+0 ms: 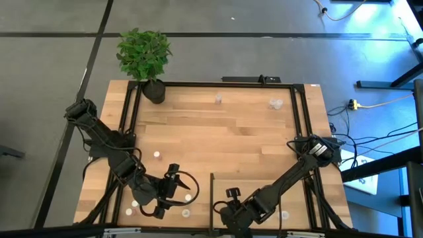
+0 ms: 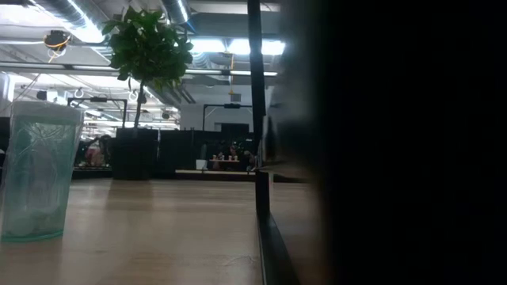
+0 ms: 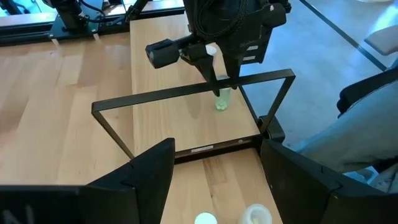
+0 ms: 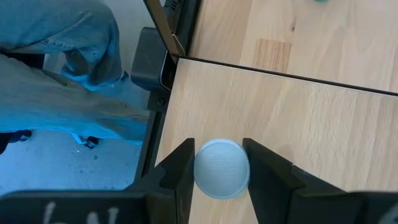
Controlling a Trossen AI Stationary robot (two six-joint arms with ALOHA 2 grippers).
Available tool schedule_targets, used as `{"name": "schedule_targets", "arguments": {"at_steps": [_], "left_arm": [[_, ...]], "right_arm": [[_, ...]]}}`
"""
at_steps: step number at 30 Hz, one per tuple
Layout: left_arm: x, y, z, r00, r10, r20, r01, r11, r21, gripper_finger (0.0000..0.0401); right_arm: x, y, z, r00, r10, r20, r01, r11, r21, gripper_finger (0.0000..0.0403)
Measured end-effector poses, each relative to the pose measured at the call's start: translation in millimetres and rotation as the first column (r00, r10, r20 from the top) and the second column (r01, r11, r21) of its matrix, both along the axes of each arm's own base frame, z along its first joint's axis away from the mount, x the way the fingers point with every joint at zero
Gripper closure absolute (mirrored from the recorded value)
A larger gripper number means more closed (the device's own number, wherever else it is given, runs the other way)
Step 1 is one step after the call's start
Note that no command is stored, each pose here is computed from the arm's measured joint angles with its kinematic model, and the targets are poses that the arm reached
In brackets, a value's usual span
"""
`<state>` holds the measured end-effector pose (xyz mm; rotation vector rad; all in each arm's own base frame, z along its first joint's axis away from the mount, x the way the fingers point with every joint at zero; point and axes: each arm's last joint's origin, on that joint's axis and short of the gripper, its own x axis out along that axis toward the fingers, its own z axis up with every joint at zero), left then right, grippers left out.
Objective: Pick and place medicine bottles onto shelf by color
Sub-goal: Put the top green pill bottle on the shelf
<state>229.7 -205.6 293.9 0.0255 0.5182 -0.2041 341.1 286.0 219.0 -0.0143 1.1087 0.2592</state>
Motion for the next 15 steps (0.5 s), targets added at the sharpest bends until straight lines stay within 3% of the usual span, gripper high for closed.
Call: {"name": "schedule_targets", "arguments": {"at_steps": [15], "left_arm": [[0.1, 0.1, 0.0, 1.0, 0.001, 0.0, -0.001, 1.0, 0.0, 0.0169]], "right_arm": [[-1.4, -1.3, -0.4, 0.999, 0.053, -0.003, -0.053, 0.998, -0.039, 0.0279]]}}
